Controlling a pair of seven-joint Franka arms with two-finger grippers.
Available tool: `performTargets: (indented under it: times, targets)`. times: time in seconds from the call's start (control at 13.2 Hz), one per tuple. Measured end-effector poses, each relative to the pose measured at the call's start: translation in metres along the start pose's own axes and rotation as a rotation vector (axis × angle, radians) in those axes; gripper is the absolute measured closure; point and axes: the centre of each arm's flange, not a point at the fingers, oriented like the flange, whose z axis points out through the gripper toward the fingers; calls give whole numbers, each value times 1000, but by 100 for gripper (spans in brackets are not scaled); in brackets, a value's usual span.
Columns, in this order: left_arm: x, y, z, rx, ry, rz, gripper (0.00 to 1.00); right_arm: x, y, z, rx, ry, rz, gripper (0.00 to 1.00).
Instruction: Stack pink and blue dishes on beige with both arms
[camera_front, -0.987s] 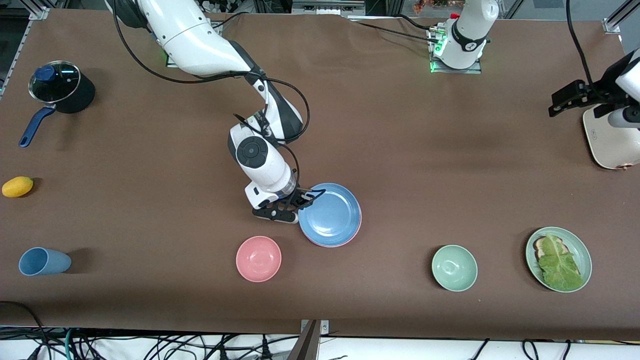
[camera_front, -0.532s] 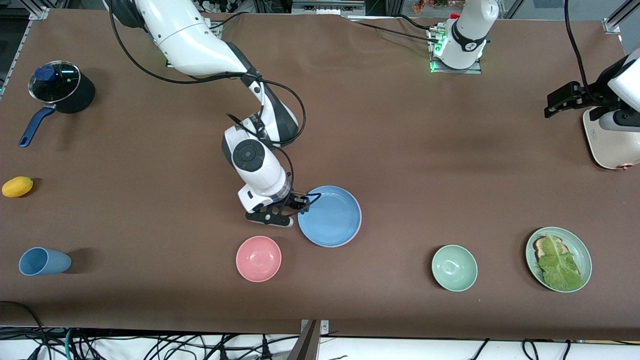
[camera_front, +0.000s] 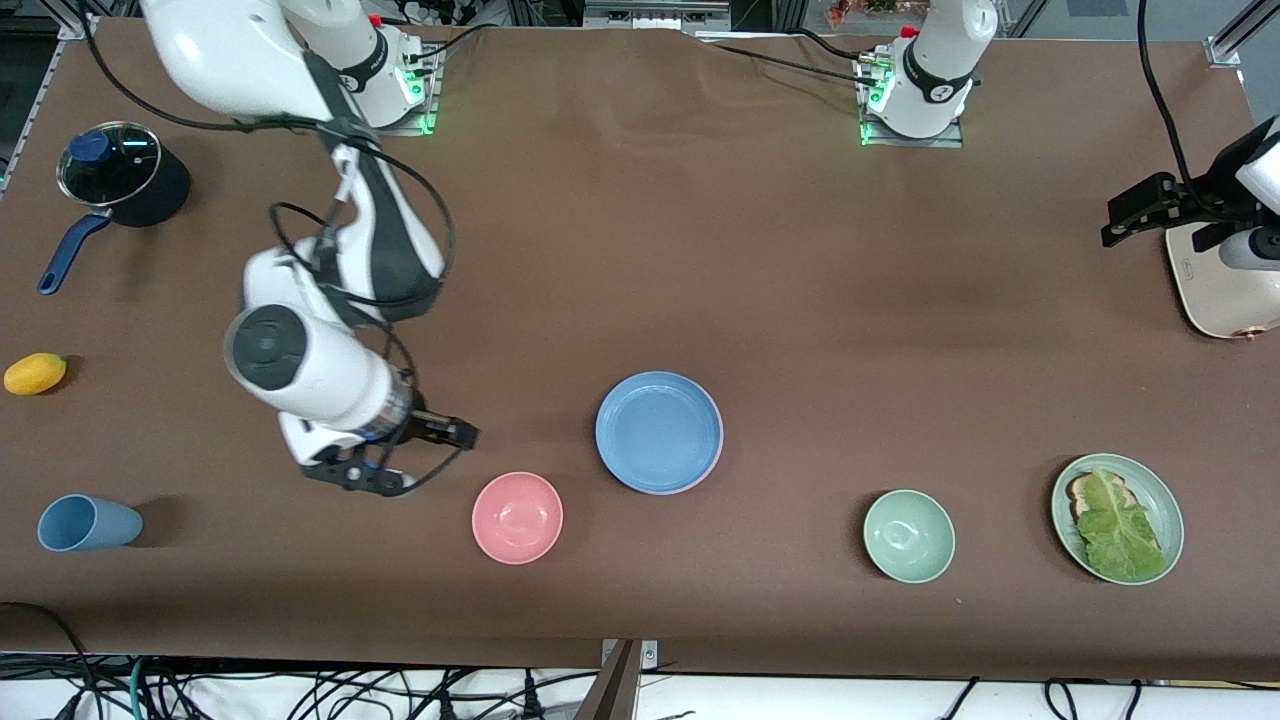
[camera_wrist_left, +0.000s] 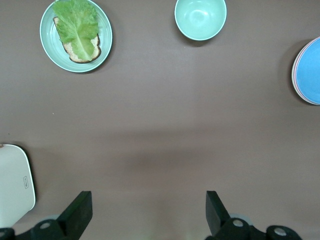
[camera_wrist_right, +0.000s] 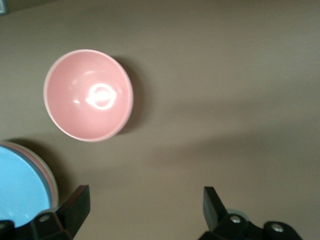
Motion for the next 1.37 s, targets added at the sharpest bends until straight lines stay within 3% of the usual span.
performTargets:
  times: [0.23, 0.68, 0.99, 1.14, 1.37]
  targets:
    - [4, 0, 2, 1, 11, 1, 0, -12, 41, -72, -37, -31, -101, 0]
    - [6, -5, 3, 0, 12, -7, 0, -72, 123, -182, -88, -54, -207, 0]
    - [7, -5, 3, 0, 14, -7, 0, -102, 177, -210, -63, -72, -180, 0]
    - [7, -5, 1, 0, 18, -7, 0, -125, 178, -216, -65, -71, -188, 0]
    - [7, -3, 0, 1, 19, -3, 0, -129, 174, -220, -63, -55, -196, 0]
